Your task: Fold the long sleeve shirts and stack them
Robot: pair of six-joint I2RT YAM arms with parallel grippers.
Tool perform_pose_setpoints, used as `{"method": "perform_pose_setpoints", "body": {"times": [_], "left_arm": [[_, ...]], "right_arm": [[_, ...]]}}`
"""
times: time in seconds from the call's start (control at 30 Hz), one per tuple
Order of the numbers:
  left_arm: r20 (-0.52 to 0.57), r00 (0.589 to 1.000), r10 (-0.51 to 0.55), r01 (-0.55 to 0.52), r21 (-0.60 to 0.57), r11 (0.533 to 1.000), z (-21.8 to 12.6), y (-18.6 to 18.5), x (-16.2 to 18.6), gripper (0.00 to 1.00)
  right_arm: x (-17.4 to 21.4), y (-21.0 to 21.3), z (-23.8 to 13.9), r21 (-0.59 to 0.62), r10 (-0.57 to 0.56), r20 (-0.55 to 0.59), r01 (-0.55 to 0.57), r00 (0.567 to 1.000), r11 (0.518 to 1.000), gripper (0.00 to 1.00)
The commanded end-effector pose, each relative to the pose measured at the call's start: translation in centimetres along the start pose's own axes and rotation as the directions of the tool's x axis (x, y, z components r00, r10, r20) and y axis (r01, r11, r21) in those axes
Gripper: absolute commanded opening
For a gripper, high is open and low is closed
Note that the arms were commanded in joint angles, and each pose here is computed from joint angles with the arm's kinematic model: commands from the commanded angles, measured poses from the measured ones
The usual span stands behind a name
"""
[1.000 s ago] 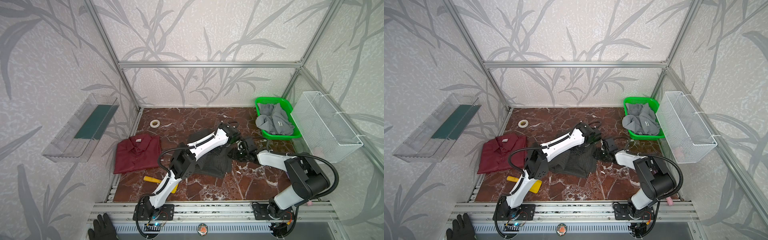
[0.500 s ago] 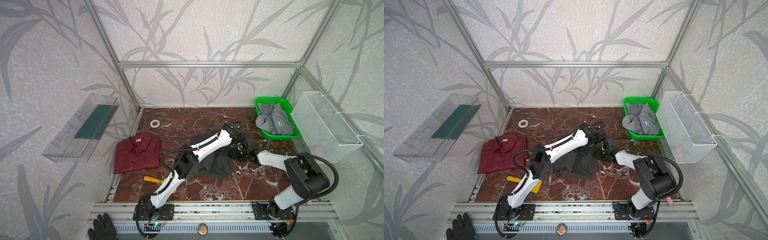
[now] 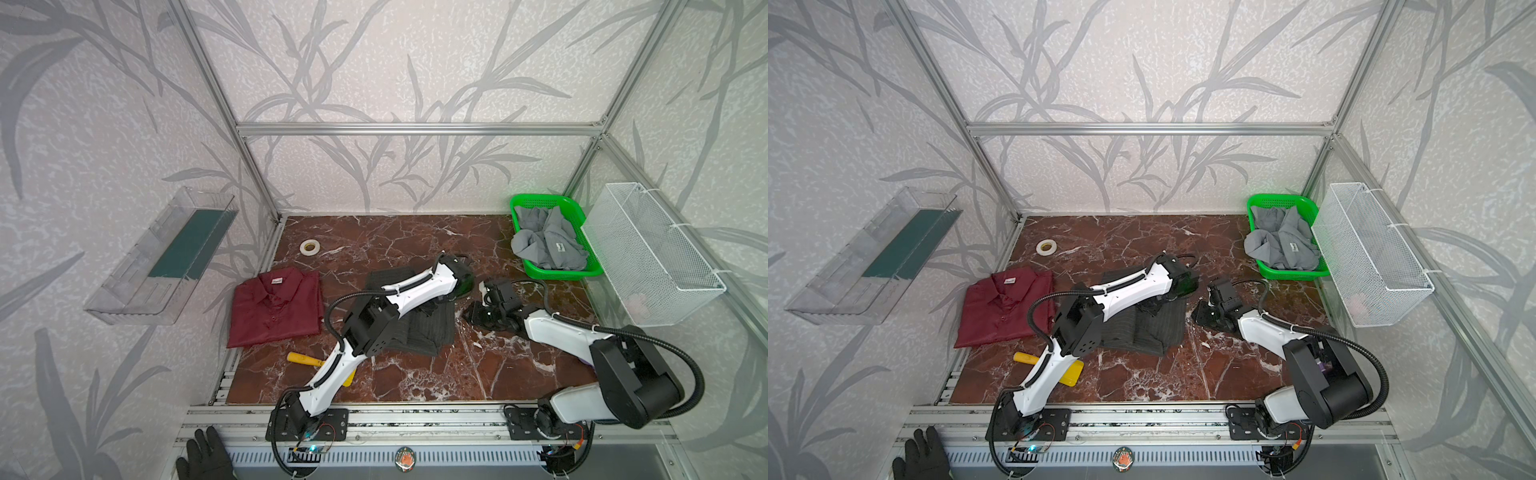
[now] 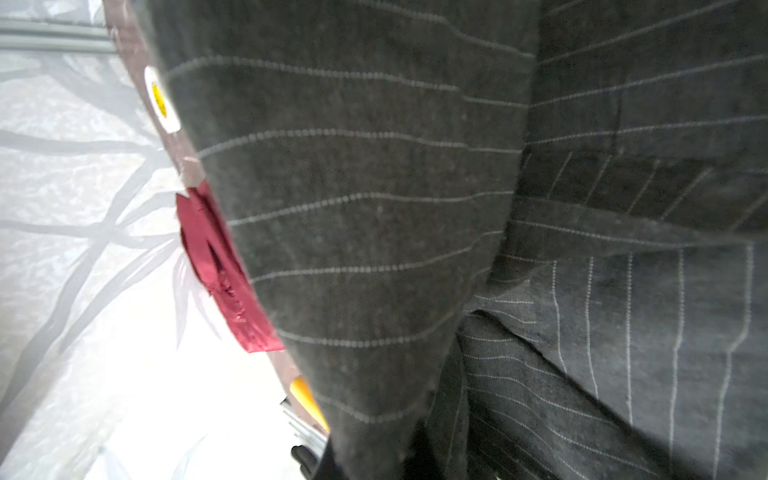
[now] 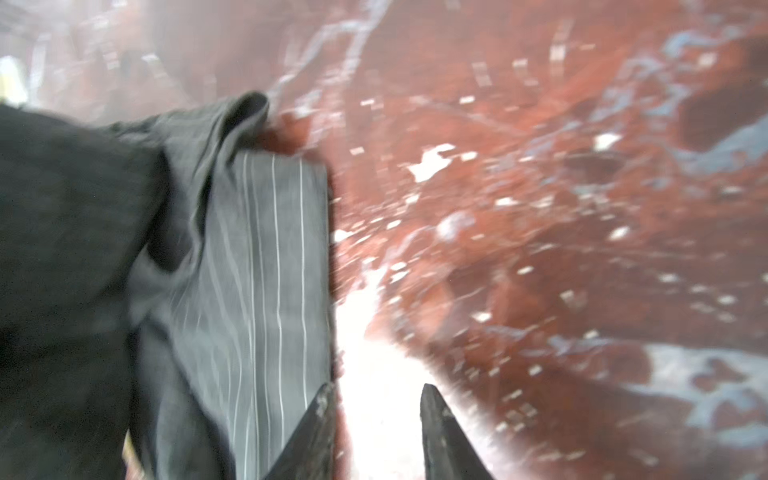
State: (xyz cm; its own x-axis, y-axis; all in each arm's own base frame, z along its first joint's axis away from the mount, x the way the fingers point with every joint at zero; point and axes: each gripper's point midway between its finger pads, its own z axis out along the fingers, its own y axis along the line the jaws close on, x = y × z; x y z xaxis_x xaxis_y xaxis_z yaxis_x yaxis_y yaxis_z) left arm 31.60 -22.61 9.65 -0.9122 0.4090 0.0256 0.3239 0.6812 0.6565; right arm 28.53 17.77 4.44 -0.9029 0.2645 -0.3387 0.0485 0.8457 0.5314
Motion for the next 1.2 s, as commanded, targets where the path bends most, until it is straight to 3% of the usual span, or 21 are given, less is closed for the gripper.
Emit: {"method": "perform_pose_setpoints", "body": {"times": [0.0,0.13,0.4,0.67,0.77,0.87,1.03,1.17], "left_arm": [[0.014,1.0,-0.017,0.018,-0.068,0.998,-2.5,6.8,1.9,0.0],[0.03,0.999,-0.022,0.022,-0.002,1.0,-3.6,5.6,1.8,0.0],[0.005,0.997,0.079,-0.079,0.047,0.996,-3.3,-1.4,2.0,0.04],[0.034,0.998,0.05,-0.056,0.197,0.979,-5.6,-4.6,2.4,0.4],[0.079,0.997,-0.021,-0.003,0.285,0.959,-7.8,-3.8,2.0,0.56],[0.122,0.987,-0.103,0.055,0.344,0.937,-10.0,-1.5,1.8,0.62],[0.158,0.958,-0.24,0.155,0.421,0.894,-11.6,3.7,2.3,0.63],[0.142,0.92,-0.366,0.264,0.467,0.844,-10.0,8.1,3.8,0.63]], "right_arm": [[1.0,2.7,-0.1,-0.109,-0.026,0.004,0.026,1.0,0.994,0.34],[2.0,3.8,1.0,-0.135,-0.022,-0.015,0.02,1.0,0.991,0.34],[2.8,2.5,2.9,-0.109,0.011,-0.04,-0.015,0.999,0.994,0.32],[3.1,1.4,3.5,-0.075,0.023,-0.036,-0.026,0.999,0.997,0.32],[3.0,1.4,3.2,-0.079,0.018,-0.028,-0.02,0.999,0.997,0.32],[2.8,1.9,2.7,-0.09,0.007,-0.02,-0.009,1.0,0.996,0.33],[1.5,4.7,0.5,-0.164,-0.034,0.004,0.034,0.999,0.986,0.38],[0.3,8.0,-1.4,-0.213,-0.083,0.017,0.084,0.996,0.973,0.44]]}}
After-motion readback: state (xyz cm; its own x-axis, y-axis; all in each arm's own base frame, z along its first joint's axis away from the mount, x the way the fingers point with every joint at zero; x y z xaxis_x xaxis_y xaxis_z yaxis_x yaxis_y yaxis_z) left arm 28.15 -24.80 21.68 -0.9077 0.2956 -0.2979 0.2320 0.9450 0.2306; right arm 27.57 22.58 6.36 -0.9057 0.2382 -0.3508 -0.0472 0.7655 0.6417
